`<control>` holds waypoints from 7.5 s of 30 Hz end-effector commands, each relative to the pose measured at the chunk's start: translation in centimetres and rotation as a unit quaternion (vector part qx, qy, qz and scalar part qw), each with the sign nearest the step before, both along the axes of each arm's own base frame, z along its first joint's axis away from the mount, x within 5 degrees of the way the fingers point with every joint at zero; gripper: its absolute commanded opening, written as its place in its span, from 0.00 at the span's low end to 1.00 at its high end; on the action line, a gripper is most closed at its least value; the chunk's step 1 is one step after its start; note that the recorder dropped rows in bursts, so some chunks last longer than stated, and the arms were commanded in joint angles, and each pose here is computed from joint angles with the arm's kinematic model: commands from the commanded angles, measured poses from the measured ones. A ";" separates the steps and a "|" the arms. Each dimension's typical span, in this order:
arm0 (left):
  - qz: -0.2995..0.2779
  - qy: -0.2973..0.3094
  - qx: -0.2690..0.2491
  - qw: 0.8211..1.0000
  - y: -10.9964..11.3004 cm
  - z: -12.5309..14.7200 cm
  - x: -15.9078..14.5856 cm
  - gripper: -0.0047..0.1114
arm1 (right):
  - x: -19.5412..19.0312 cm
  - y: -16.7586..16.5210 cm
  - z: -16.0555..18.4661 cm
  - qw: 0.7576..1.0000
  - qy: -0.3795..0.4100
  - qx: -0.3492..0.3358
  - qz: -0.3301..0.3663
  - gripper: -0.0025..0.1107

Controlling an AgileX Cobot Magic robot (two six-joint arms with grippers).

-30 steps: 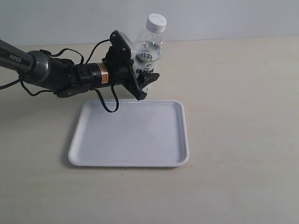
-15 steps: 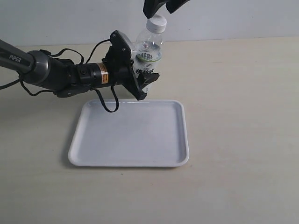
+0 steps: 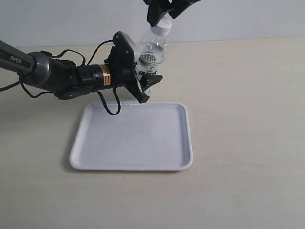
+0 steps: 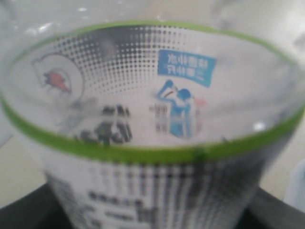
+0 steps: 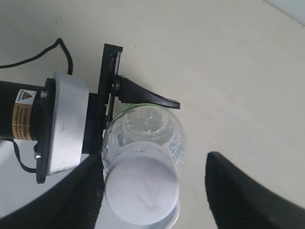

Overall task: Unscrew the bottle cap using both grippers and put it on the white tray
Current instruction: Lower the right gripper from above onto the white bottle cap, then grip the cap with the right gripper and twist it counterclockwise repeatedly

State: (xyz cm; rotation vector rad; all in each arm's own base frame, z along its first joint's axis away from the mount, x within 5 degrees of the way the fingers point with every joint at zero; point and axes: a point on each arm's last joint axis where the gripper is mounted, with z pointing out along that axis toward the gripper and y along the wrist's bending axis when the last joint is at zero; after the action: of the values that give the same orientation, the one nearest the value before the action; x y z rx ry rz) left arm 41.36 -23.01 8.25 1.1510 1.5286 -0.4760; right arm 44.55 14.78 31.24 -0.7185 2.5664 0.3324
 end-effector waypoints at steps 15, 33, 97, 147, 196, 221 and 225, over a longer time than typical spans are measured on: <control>0.001 -0.006 0.005 1.000 -0.1 0.4 0.0 0.04 | 0.2 0.2 -0.2 1.000 0.001 0.003 -0.003 0.55; 0.002 -0.005 0.004 1.000 -0.1 0.4 0.0 0.04 | -0.3 0.0 0.4 1.000 0.002 0.006 -0.014 0.55; 0.007 0.007 -0.004 1.000 -0.1 0.4 0.0 0.04 | -0.6 0.2 -0.6 0.983 -0.047 -0.054 0.168 0.02; 0.008 0.009 -0.004 1.000 -0.1 0.3 0.0 0.04 | -0.8 0.9 -0.4 0.658 -0.276 -0.221 0.665 0.60; 0.010 0.014 -0.007 1.000 -0.1 0.3 0.0 0.04 | -0.6 0.1 -0.6 1.000 0.023 0.012 -0.013 0.64; 0.010 0.014 -0.007 1.000 -0.1 0.3 0.0 0.04 | -0.3 0.2 -0.4 1.000 -0.003 0.009 0.001 0.64; 0.010 0.014 -0.007 1.000 -0.1 0.3 0.0 0.04 | -0.3 0.2 -0.4 1.000 -0.003 0.009 0.001 0.64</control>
State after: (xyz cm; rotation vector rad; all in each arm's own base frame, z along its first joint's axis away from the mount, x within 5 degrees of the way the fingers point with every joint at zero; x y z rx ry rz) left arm 41.38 -23.00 8.24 1.1282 1.5499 -0.4945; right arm 44.20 15.06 30.78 -0.7095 2.5687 0.3630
